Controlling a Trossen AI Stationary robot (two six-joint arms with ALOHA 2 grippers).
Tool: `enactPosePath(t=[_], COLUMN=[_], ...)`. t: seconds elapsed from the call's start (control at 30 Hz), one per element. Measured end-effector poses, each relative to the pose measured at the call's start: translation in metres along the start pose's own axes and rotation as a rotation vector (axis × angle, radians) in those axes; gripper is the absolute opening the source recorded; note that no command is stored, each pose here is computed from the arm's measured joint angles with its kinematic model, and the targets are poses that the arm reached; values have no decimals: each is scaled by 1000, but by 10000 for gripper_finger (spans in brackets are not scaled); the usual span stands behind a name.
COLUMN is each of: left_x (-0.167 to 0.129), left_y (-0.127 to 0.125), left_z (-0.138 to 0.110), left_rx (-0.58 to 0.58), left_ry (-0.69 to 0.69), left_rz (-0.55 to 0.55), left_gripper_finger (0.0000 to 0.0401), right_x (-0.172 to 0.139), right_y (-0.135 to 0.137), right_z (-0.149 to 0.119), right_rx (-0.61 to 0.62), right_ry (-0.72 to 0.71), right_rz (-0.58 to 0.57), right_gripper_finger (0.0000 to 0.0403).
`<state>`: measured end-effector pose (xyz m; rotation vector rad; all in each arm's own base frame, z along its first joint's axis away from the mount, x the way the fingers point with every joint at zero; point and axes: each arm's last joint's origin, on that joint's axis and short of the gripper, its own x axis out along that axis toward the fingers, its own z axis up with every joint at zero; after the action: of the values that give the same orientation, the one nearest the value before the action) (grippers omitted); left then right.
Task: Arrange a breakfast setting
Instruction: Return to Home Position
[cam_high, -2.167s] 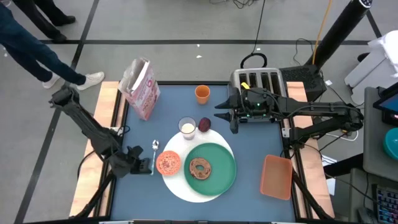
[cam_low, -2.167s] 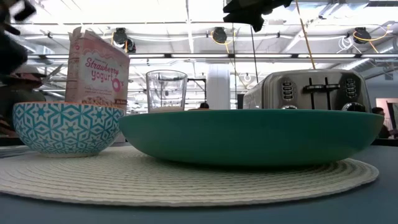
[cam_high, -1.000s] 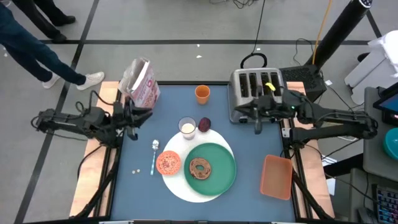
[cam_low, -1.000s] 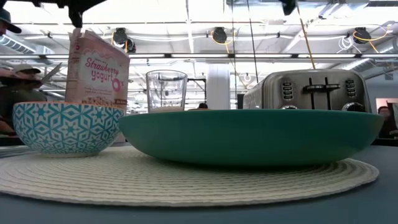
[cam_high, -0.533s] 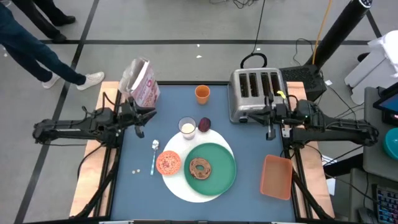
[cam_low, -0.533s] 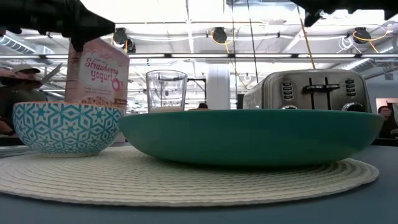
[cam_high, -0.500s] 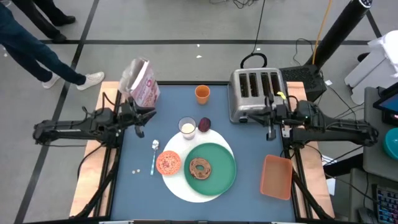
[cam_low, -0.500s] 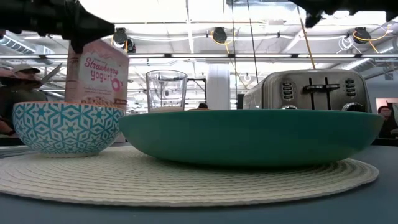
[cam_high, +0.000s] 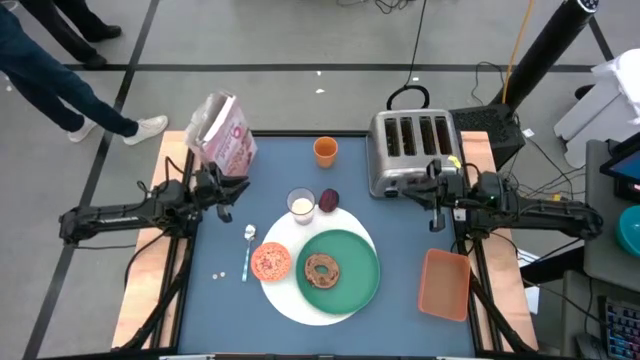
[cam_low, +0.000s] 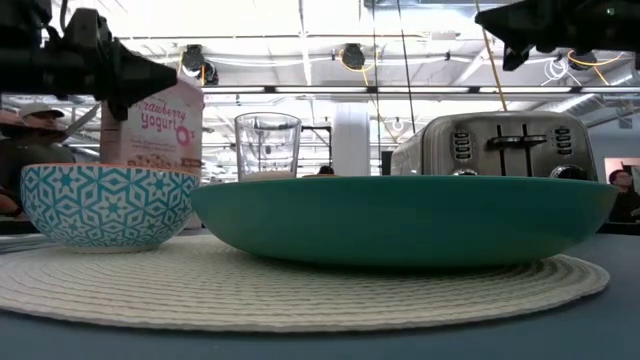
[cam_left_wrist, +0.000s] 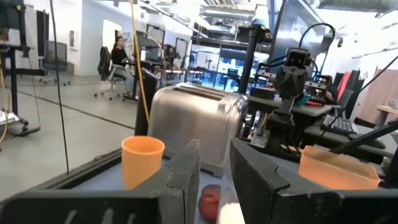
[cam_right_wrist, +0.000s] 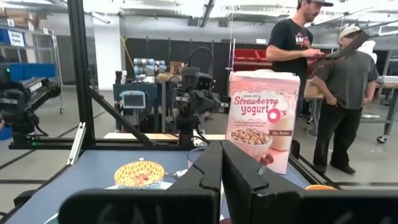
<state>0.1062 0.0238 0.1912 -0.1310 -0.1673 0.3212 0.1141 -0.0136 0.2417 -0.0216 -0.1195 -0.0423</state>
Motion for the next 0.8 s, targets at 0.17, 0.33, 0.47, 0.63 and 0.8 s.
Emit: enactPosePath(t=[0.17,0.33,0.47,0.63,0.8], left_x=[-2,-2,-2,-2,-2], left_y=[2,2,2,2,3], left_z=[-10,-10,-11,-14,-16], left_rx=[-11,-2,2,10,13], left_ry=[11,10,22,59,73], left_rz=[4,-1,0,5,7], left_gripper_finger=[94,94,94,94,94], right_x=[-3,-5,-6,-6,-7], right_y=[0,1,1,1,1], right_z=[-14,-23,-30,-39,-51], right_rx=[27,30,32,35,53], right_ry=[-7,-19,-4,21,55], right_rz=[-1,-1,0,1,1], right_gripper_finger=[1,1,1,2,2])
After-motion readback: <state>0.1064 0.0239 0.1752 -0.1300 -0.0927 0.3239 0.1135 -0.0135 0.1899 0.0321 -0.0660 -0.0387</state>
